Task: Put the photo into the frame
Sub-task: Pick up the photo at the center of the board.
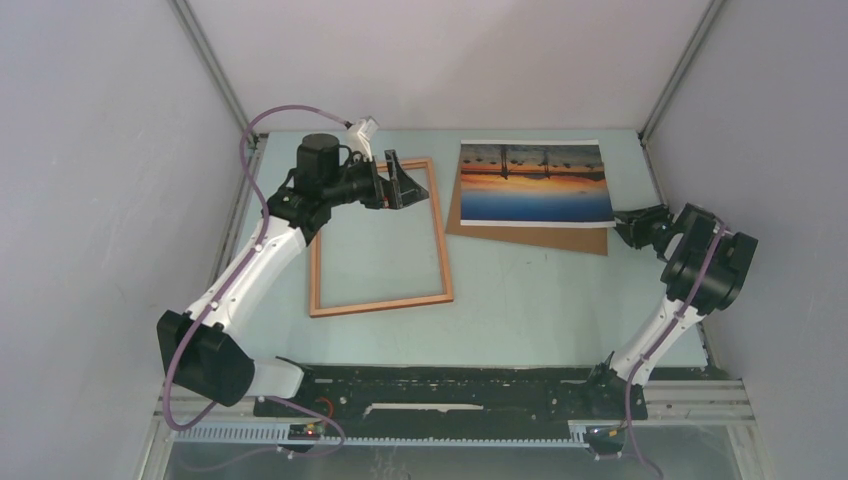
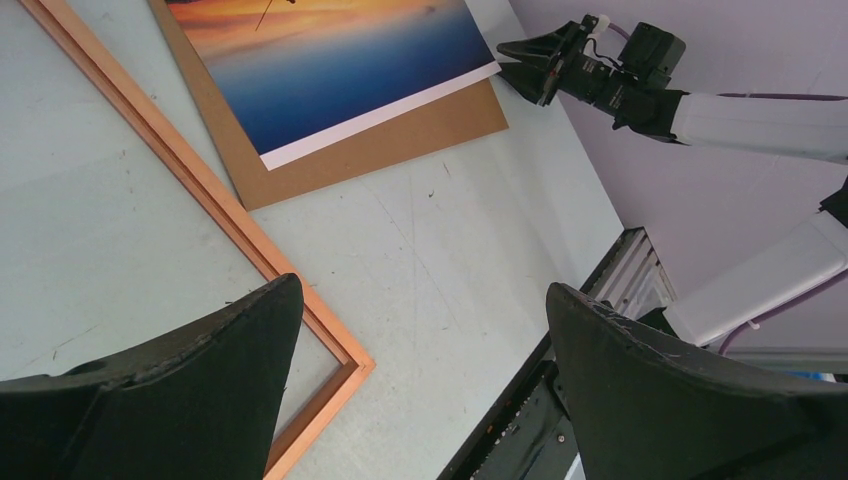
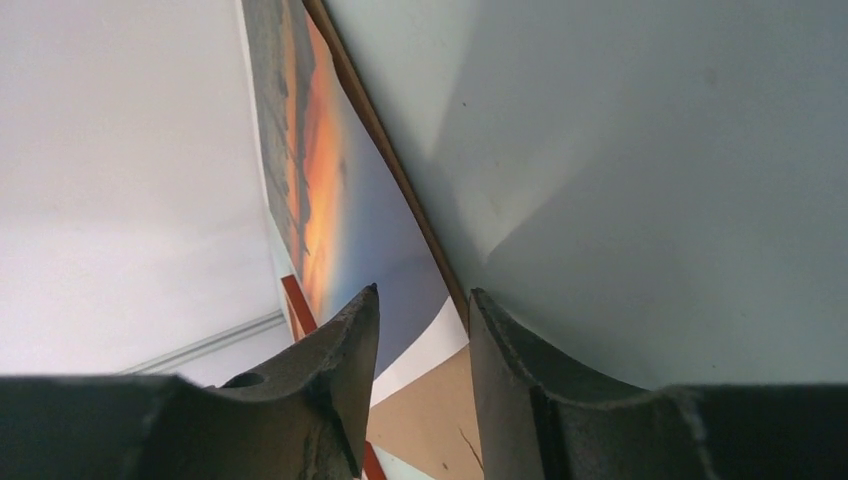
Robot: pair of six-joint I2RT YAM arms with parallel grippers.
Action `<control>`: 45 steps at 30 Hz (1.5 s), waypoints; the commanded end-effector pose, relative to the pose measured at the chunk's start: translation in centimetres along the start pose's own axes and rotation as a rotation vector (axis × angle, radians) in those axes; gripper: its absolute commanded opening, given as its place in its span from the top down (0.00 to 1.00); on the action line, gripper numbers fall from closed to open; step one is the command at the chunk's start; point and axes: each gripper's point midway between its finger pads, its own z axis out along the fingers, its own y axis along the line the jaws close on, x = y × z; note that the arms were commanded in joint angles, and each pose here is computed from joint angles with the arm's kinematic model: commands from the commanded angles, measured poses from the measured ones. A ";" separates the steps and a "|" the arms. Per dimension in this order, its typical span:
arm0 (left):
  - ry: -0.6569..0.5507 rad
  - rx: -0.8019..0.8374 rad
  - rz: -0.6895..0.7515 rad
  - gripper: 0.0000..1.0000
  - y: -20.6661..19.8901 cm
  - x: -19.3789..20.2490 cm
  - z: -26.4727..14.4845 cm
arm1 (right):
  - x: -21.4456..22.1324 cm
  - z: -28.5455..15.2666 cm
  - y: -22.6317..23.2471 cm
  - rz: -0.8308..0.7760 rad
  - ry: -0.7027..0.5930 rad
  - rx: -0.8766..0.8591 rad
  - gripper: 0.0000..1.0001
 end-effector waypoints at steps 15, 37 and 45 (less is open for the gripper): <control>-0.021 0.019 0.016 0.01 -0.4 -0.2 -0.4 | 0.8 2.1 4.6 -0.053 0.041 -0.158 0.79; -0.084 -0.059 0.094 0.00 0.1 -0.5 -1.0 | 11.4 -14.4 18.9 -0.492 -0.047 -0.037 1.00; -0.176 -0.085 0.296 0.02 -3.4 0.7 -1.3 | 17.3 -21.0 23.2 -0.601 -0.069 -0.130 1.00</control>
